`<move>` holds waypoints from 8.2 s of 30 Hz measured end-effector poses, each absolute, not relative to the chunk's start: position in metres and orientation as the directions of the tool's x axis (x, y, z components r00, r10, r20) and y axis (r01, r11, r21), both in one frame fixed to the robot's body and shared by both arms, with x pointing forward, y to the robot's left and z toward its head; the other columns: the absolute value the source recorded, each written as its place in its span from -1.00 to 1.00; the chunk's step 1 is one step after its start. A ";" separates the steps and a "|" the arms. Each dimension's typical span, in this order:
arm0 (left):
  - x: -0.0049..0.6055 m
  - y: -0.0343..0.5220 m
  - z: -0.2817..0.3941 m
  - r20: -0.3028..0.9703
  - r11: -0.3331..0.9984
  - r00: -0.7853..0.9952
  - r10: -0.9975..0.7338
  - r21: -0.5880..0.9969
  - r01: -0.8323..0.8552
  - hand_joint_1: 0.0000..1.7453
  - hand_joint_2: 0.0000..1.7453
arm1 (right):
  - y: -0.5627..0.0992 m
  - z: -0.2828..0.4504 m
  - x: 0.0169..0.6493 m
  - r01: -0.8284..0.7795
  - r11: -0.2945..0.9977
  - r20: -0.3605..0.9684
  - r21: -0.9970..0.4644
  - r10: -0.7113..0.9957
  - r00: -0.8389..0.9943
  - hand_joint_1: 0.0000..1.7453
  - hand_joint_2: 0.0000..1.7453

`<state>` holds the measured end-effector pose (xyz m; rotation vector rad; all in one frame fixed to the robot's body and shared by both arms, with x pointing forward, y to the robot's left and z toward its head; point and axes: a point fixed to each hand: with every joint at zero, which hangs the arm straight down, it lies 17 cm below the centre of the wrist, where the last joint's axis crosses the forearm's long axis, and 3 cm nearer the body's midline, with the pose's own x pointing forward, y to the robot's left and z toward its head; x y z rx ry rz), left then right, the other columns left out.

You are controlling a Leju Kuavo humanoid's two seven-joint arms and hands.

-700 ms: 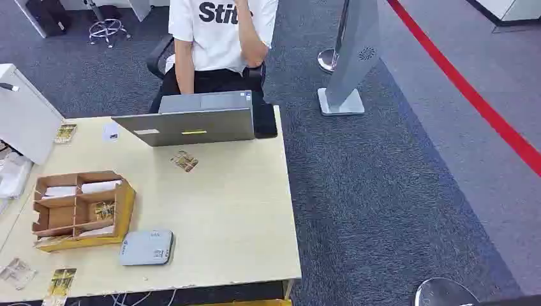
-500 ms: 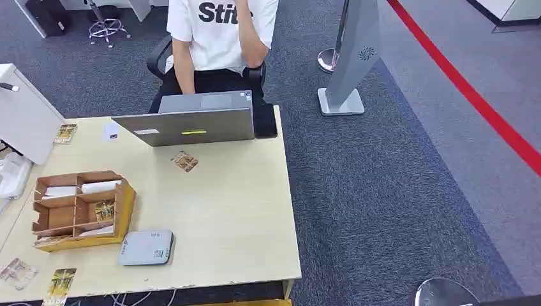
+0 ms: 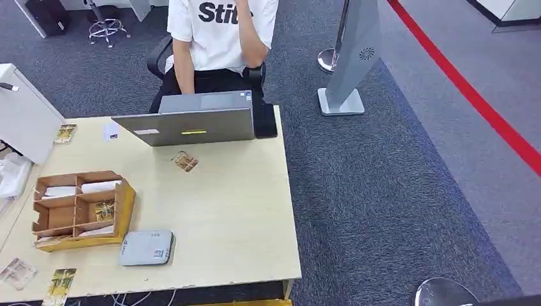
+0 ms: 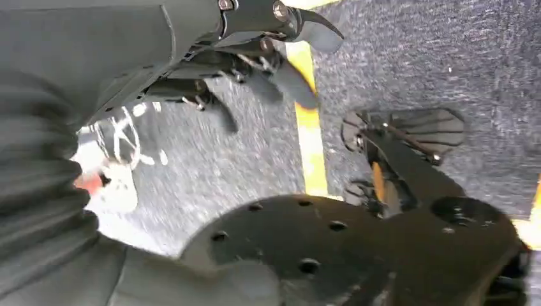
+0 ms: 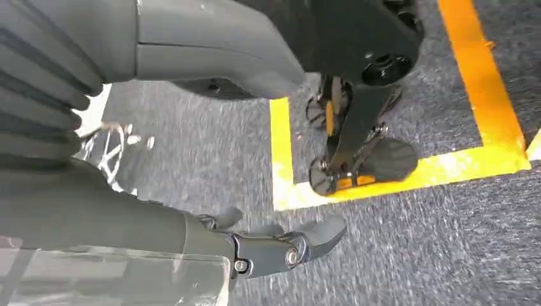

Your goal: Pass the card to the sensor for recognition and then transmit it.

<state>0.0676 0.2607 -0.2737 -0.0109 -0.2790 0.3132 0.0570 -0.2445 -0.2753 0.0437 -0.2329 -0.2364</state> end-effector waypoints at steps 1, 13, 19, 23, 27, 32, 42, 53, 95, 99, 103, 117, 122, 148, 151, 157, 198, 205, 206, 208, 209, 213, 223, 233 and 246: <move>0.068 0.260 -0.274 0.267 0.944 0.906 0.329 -0.056 -0.327 -1.00 1.00 | -0.244 -0.276 0.057 0.245 0.967 0.218 0.073 -0.255 0.942 -1.00 1.00; 0.076 0.254 -0.274 0.238 0.799 0.766 0.597 -0.101 -0.592 -1.00 1.00 | -0.238 -0.277 0.063 0.457 0.885 0.171 0.090 -0.466 0.868 -1.00 -1.00; 0.085 0.262 -0.271 0.247 0.663 0.622 0.743 -0.147 -0.734 -1.00 1.00 | -0.251 -0.278 0.072 0.535 0.843 0.196 0.054 -0.534 0.822 -1.00 -1.00; 0.088 0.275 -0.270 0.249 0.557 0.510 0.823 -0.175 -0.812 -1.00 1.00 | -0.262 -0.279 0.073 0.568 0.823 0.198 0.021 -0.560 0.805 -1.00 1.00; 0.083 0.309 -0.269 0.315 0.381 0.323 0.893 -0.146 -0.913 -1.00 1.00 | -0.268 -0.278 0.077 0.602 0.799 0.217 0.013 -0.590 0.778 -1.00 1.00; 0.078 0.327 -0.259 0.353 0.244 0.198 0.914 -0.088 -0.966 -1.00 1.00 | -0.271 -0.278 0.080 0.631 0.776 0.231 0.014 -0.616 0.753 -1.00 1.00; 0.086 0.454 -0.161 0.683 -0.027 -0.188 0.706 -0.239 -0.971 -1.00 1.00 | -0.260 -0.278 0.081 0.620 0.783 0.182 0.054 -0.618 0.765 -1.00 1.00; 0.088 0.499 -0.072 0.799 -0.028 -0.294 0.524 -0.329 -0.944 -1.00 1.00 | -0.262 -0.278 0.082 0.613 0.789 0.185 0.043 -0.609 0.771 -1.00 1.00; 0.407 0.389 0.323 0.674 0.852 -0.536 -0.508 0.302 -0.427 -1.00 -1.00 | -0.217 -0.274 0.084 0.460 0.884 0.175 0.086 -0.468 0.866 -1.00 1.00; 0.432 0.400 0.327 0.694 0.843 -0.493 -0.525 0.345 -0.412 -1.00 1.00 | -0.216 -0.274 0.085 0.441 0.893 0.181 0.088 -0.450 0.875 -1.00 1.00; 0.465 0.431 0.355 0.616 0.726 -0.403 -0.677 0.466 -0.507 -1.00 1.00 | -0.215 -0.274 0.085 0.423 0.902 0.180 0.088 -0.432 0.884 -1.00 1.00; 0.546 0.524 0.407 0.231 0.159 0.054 -0.971 0.804 -0.573 -1.00 1.00 | -0.217 -0.275 0.077 0.346 0.933 0.135 0.098 -0.357 0.924 -1.00 1.00; 0.557 0.520 0.398 0.202 0.132 0.072 -0.977 0.831 -0.540 -1.00 1.00 | -0.221 -0.276 0.078 0.343 0.934 0.135 0.096 -0.354 0.926 -1.00 1.00; 0.561 0.495 0.376 0.213 0.168 0.026 -0.977 0.836 -0.523 1.00 1.00 | -0.226 -0.277 0.076 0.344 0.936 0.140 0.072 -0.351 0.926 -1.00 1.00; 0.538 0.457 0.371 0.278 0.290 -0.112 -0.954 0.761 -0.580 1.00 1.00 | -0.225 -0.277 0.075 0.356 0.932 0.143 0.063 -0.361 0.921 -1.00 1.00; 0.460 0.359 0.308 0.374 0.503 -0.336 -0.864 0.656 -0.563 1.00 1.00 | -0.218 -0.277 0.073 0.385 0.921 0.141 0.055 -0.389 0.910 -1.00 1.00; 0.377 0.344 0.069 0.830 0.790 0.039 -0.556 0.543 -0.284 1.00 1.00 | -0.216 -0.277 0.067 0.413 0.910 0.133 0.036 -0.414 0.900 -1.00 1.00; 0.378 0.341 0.055 0.828 0.792 0.075 -0.555 0.554 -0.254 1.00 1.00 | -0.215 -0.277 0.067 0.403 0.914 0.133 0.038 -0.404 0.905 -1.00 1.00; 0.378 0.341 0.055 0.828 0.792 0.075 -0.555 0.554 -0.254 1.00 1.00 | -0.215 -0.277 0.067 0.403 0.914 0.133 0.038 -0.404 0.905 -1.00 1.00; 0.378 0.341 0.055 0.828 0.792 0.075 -0.555 0.554 -0.254 1.00 1.00 | -0.215 -0.277 0.067 0.403 0.914 0.133 0.038 -0.404 0.905 -1.00 1.00; 0.378 0.341 0.055 0.828 0.792 0.075 -0.555 0.554 -0.254 1.00 1.00 | -0.215 -0.277 0.067 0.403 0.914 0.133 0.038 -0.404 0.905 -1.00 1.00; 0.377 0.339 0.043 0.825 0.794 0.103 -0.556 0.563 -0.230 1.00 1.00 | -0.214 -0.277 0.067 0.401 0.915 0.131 0.042 -0.403 0.906 -1.00 1.00; 0.386 0.336 0.052 0.773 0.745 0.069 -0.630 0.627 -0.227 1.00 1.00 | -0.214 -0.277 0.068 0.393 0.919 0.133 0.042 -0.395 0.909 -1.00 1.00; 0.422 0.326 0.180 0.648 0.664 -0.186 -0.738 0.650 -0.371 1.00 1.00 | -0.213 -0.277 0.069 0.363 0.931 0.146 0.046 -0.366 0.919 -1.00 1.00; 0.536 0.381 0.296 0.451 0.473 -0.165 -0.877 0.749 -0.465 1.00 1.00 | -0.207 -0.275 0.076 0.259 0.963 0.160 0.069 -0.267 0.950 -1.00 1.00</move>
